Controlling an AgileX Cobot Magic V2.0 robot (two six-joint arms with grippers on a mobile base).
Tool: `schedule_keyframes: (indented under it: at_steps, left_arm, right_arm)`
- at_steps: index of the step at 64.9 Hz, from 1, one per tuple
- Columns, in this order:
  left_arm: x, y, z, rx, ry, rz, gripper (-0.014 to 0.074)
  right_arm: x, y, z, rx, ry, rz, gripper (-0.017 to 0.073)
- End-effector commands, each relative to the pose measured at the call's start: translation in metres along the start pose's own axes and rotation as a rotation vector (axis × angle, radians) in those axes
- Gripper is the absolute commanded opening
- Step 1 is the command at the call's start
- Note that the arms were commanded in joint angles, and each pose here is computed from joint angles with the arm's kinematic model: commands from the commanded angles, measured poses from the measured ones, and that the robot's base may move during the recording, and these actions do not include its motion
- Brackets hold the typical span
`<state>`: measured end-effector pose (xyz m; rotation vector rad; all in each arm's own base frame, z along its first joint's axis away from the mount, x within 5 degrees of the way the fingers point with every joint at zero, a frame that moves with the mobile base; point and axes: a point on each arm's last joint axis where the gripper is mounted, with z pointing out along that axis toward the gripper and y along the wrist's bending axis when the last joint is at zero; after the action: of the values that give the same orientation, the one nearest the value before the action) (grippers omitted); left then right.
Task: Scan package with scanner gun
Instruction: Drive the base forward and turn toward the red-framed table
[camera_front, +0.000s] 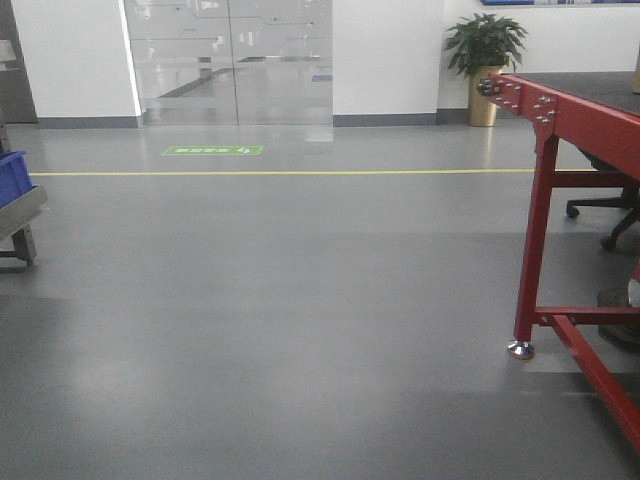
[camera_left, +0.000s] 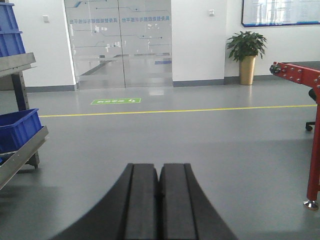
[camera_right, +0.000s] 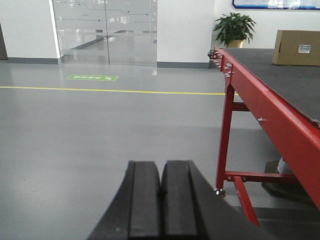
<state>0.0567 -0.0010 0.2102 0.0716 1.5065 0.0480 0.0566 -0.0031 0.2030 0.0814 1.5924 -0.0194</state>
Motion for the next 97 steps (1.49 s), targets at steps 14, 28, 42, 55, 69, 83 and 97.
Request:
schedule_keyframes:
  at_steps: [14,28,42,55,69,83,97]
  left_arm:
    - [-0.003,0.0,-0.0004,0.002,-0.025,-0.01,-0.0111]
    - [-0.003,0.0,-0.0004,0.002,-0.025,-0.01,-0.0111]
    - [-0.003,0.0,-0.0004,0.002,-0.025,-0.01,-0.0111]
    - [-0.003,0.0,-0.0004,0.002,-0.025,-0.01,-0.0111]
    - [-0.003,0.0003,-0.0004,-0.002,-0.024,-0.009,-0.0111]
    - [-0.003,0.0011,-0.0004,-0.016,-0.023,-0.008,-0.0111]
    - [-0.003,0.0009,-0.0004,-0.013,-0.024,-0.009,-0.0111]
  right_arm:
    - [-0.0022,-0.0002,-0.0003,0.003,-0.022,-0.003,-0.0151]
    - [-0.0022,-0.0002,-0.0003,0.003,-0.022,-0.003,-0.0151]
    - [-0.0022,-0.0002,-0.0003,0.003,-0.022,-0.003,-0.0151]
    - [-0.0022,-0.0002,-0.0003,0.003,-0.022,-0.003,-0.0151]
    - [-0.0023,-0.0002,-0.0003,0.003,-0.024,-0.003,-0.0151]
    - [-0.0023,-0.0002,-0.0003,0.003,-0.024,-0.003,-0.0151]
    - [-0.0023,-0.0011,-0.0003,0.019,-0.024,-0.003,-0.0151]
